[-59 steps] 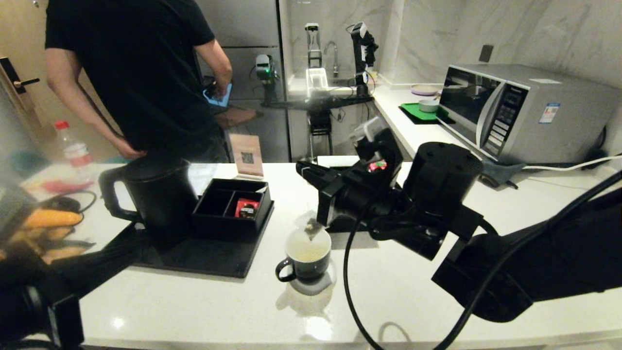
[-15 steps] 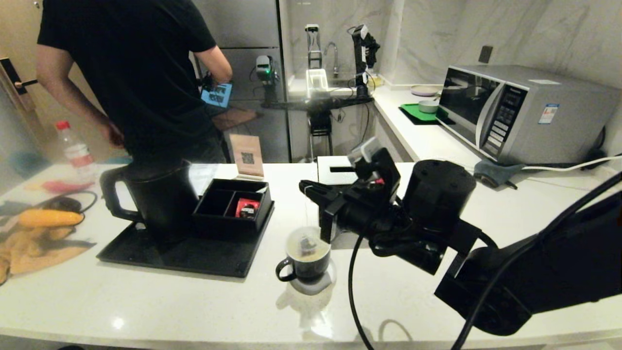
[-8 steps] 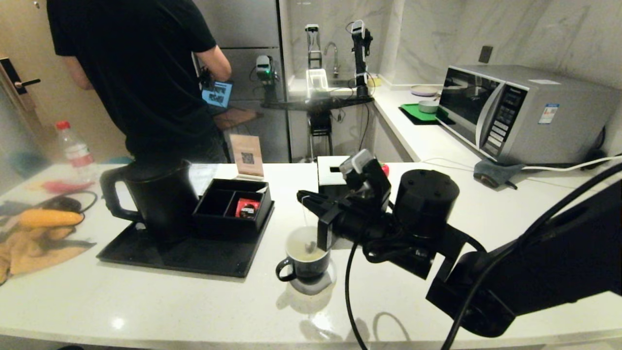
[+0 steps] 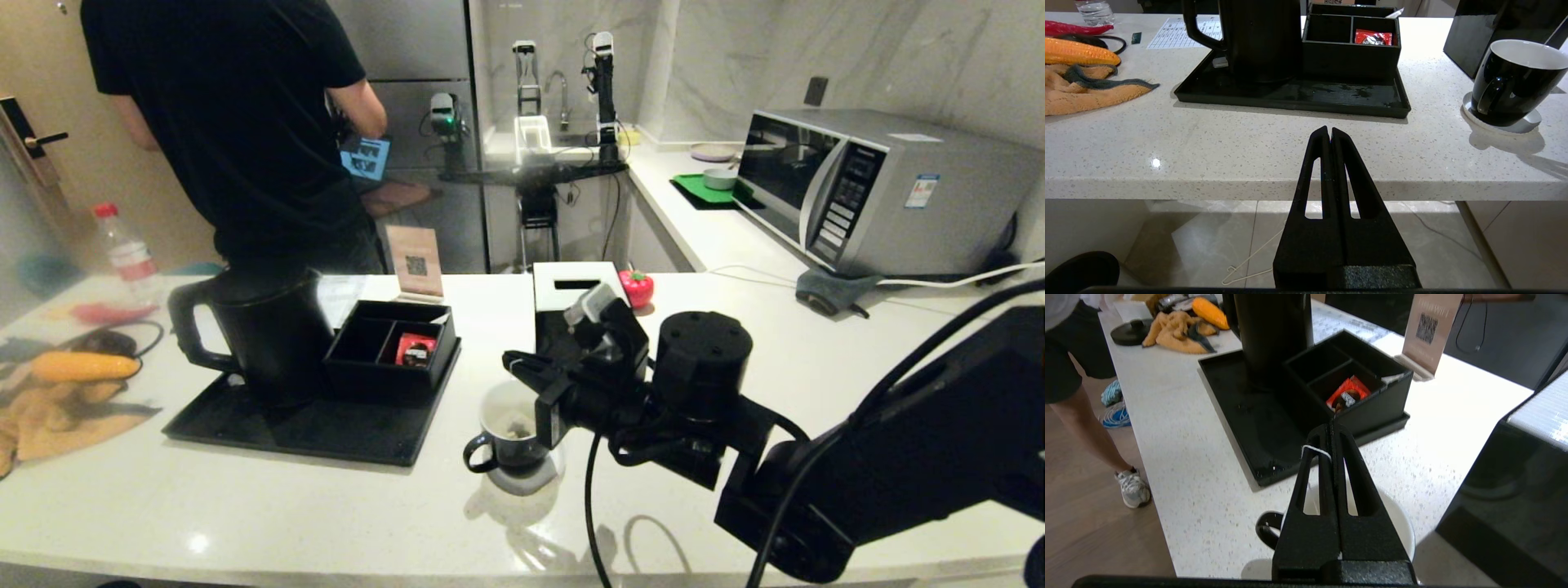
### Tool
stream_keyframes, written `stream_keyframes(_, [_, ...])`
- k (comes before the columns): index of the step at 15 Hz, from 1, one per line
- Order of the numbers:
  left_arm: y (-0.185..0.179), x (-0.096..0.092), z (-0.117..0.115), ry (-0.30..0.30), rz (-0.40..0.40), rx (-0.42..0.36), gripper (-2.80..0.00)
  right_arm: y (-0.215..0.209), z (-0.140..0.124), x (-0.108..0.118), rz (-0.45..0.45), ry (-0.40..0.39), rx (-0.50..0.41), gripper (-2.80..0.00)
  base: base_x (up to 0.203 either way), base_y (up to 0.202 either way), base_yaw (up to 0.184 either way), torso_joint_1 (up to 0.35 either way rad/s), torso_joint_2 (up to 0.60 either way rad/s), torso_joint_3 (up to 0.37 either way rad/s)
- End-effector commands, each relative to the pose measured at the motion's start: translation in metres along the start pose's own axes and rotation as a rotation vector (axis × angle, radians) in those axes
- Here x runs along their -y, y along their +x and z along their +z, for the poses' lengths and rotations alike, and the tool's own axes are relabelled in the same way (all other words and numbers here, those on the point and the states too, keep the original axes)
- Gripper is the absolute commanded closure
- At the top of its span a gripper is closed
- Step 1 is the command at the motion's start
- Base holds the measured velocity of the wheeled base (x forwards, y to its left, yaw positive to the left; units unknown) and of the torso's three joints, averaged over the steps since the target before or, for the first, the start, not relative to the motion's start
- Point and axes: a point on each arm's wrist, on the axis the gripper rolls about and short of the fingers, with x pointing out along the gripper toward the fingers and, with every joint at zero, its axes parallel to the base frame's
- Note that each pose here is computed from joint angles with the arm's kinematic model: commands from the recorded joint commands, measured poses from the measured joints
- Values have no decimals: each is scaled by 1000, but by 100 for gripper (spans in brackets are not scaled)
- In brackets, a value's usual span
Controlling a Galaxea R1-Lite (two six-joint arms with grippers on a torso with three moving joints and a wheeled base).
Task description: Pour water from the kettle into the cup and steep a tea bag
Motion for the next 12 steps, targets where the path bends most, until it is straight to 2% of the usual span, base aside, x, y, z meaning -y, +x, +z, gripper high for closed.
stream_keyframes(1, [0, 0, 0, 0, 0, 2, 0, 2, -9, 0, 3, 3, -21, 0, 0, 0, 0, 0, 0, 0])
stream_keyframes(7, [0, 0, 0, 0, 0, 2, 0, 5, -11, 0, 5, 3, -20, 0, 0, 0, 0, 0, 0, 0])
stream_keyframes(12, [0, 0, 0, 0, 0, 2, 0, -2, 18, -2, 3, -12, 69, 0, 0, 0, 0, 0, 0, 0])
